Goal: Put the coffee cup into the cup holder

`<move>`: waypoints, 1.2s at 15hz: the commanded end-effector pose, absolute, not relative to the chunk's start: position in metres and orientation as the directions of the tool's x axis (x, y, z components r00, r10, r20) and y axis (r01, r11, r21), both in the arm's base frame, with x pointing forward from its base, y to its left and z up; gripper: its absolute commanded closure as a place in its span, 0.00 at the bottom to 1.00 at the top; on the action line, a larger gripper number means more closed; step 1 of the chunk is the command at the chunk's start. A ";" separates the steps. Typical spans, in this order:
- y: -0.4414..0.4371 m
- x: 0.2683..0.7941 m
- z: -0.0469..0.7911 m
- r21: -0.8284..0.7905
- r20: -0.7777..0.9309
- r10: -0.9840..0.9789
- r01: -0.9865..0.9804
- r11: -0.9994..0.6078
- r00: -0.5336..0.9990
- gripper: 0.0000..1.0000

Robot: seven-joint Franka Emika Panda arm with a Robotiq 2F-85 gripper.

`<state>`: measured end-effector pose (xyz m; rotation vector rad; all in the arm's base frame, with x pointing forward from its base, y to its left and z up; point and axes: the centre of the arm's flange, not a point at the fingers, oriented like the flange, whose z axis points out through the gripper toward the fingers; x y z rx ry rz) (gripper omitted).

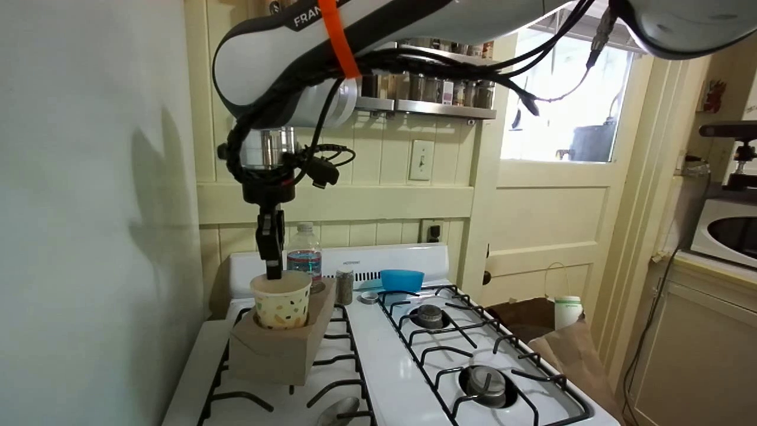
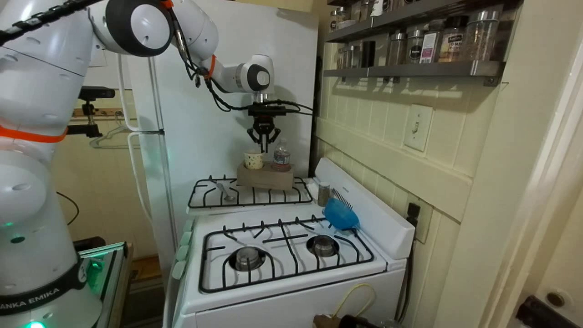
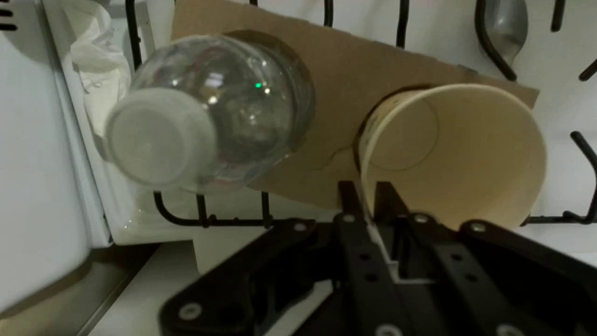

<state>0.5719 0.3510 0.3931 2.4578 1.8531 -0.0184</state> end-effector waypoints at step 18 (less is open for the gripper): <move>0.227 0.512 0.502 0.114 -0.131 0.760 0.771 -0.626 0.637 0.00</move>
